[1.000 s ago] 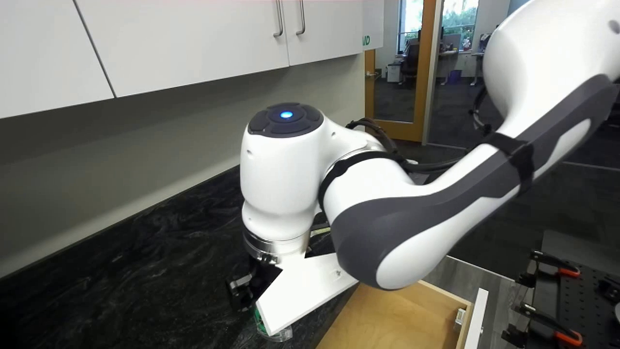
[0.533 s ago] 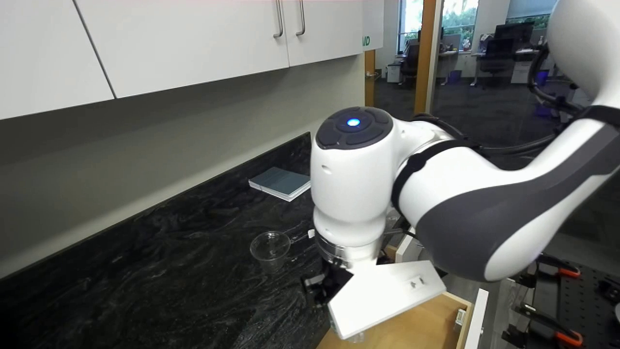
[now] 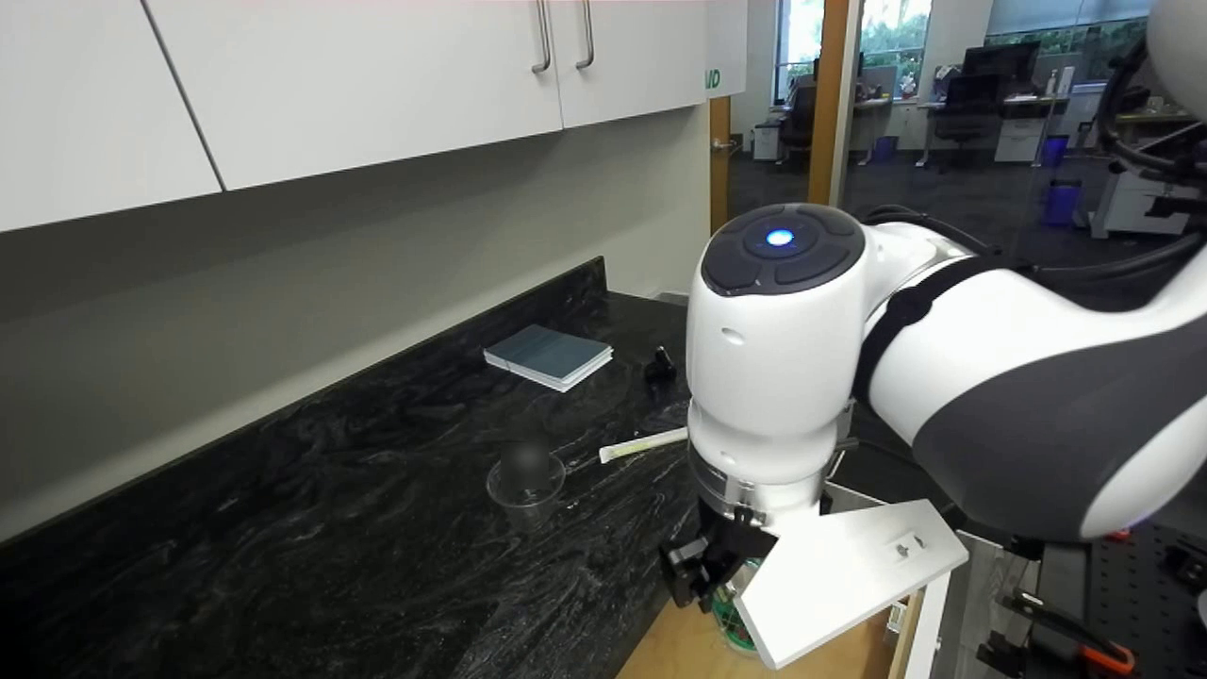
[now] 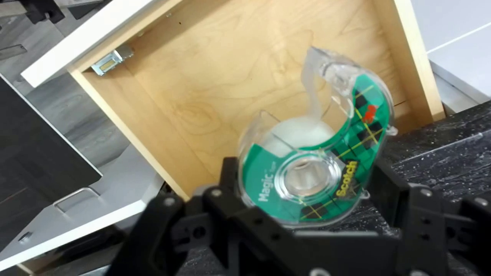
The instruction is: Open the second drawer from the right, place the tape inside the open drawer then close the drawer
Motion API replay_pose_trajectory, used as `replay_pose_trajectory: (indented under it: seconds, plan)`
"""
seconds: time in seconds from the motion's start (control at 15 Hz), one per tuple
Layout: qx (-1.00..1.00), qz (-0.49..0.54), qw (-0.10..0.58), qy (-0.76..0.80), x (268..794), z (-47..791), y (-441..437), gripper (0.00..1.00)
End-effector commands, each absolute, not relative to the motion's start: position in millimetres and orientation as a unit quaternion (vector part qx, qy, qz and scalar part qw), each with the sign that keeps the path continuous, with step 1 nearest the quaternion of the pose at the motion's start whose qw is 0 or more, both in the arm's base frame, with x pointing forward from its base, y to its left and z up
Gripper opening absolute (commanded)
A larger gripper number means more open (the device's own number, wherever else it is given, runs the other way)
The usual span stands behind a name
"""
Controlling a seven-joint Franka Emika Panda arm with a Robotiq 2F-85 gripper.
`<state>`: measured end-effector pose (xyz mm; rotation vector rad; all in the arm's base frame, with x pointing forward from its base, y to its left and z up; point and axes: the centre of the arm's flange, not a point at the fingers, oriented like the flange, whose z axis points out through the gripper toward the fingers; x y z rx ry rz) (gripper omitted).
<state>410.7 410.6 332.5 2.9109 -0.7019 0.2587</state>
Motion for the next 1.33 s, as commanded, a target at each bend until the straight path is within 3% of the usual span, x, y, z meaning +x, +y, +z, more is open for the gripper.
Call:
replay_pose_trajectory:
  seconds: [0.0,0.33,0.6,1.27]
  plan:
    - [0.963,0.1,0.039,-0.248,401,323,387,0.58]
    - [0.947,0.122,-0.061,-0.291,386,270,338,0.58]
    - [0.932,0.129,-0.102,-0.324,380,229,309,0.58]
    - [0.936,0.033,-0.063,-0.345,420,147,291,0.58]
